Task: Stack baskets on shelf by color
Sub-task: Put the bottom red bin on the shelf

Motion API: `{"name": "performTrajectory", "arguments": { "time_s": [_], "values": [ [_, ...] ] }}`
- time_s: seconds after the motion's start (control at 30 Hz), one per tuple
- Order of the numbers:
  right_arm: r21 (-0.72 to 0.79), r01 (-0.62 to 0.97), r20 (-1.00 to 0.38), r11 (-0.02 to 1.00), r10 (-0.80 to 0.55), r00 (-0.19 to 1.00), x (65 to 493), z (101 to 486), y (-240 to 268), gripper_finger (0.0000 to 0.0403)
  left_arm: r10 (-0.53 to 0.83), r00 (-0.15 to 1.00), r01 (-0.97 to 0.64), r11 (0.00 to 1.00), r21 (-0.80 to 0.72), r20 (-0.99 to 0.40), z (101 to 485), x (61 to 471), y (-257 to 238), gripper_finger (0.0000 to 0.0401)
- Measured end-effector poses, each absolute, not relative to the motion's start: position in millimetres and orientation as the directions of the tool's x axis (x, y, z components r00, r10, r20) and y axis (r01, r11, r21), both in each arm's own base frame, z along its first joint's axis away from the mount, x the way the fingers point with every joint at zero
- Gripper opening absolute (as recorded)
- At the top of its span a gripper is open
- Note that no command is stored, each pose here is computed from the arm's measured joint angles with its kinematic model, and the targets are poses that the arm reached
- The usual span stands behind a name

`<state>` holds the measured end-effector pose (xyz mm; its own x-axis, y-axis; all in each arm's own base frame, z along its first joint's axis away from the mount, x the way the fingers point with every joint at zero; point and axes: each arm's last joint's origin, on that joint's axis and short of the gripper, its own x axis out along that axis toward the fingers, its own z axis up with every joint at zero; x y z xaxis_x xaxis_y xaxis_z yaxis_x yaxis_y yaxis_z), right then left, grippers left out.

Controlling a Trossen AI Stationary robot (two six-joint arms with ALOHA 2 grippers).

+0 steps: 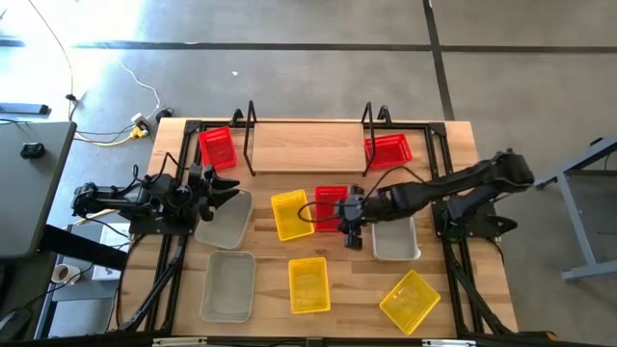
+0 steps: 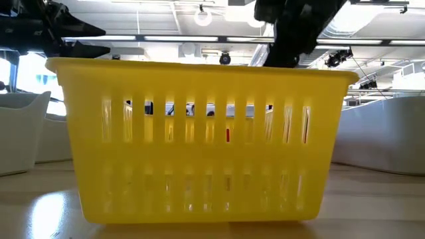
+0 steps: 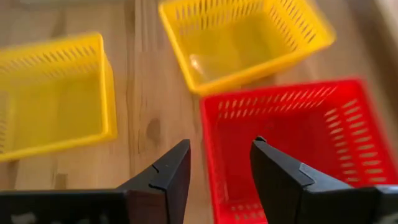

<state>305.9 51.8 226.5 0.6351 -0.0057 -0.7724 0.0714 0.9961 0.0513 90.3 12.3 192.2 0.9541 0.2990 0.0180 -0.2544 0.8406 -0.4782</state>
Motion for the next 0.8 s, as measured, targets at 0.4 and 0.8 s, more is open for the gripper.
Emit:
{"name": "performTrajectory", "arguments": {
  "time_s": [0.4, 0.8],
  "values": [
    [0.041, 0.057, -0.851, 0.998, 0.005, 0.525, 323.7, 179.8, 55.9, 0.0151, 0.300, 0.954, -0.262, 0.840, -0.475, 0.003, 190.7, 90.3, 12.3, 0.0168],
    [0.067, 0.119, -0.887, 0.991, 0.005, 0.461, 328.8, 157.0, 54.4, 0.0076, 0.300, 0.954, -0.264, 0.840, -0.474, -0.001, 190.3, 90.3, 12.4, 0.0168]
  ]
}}
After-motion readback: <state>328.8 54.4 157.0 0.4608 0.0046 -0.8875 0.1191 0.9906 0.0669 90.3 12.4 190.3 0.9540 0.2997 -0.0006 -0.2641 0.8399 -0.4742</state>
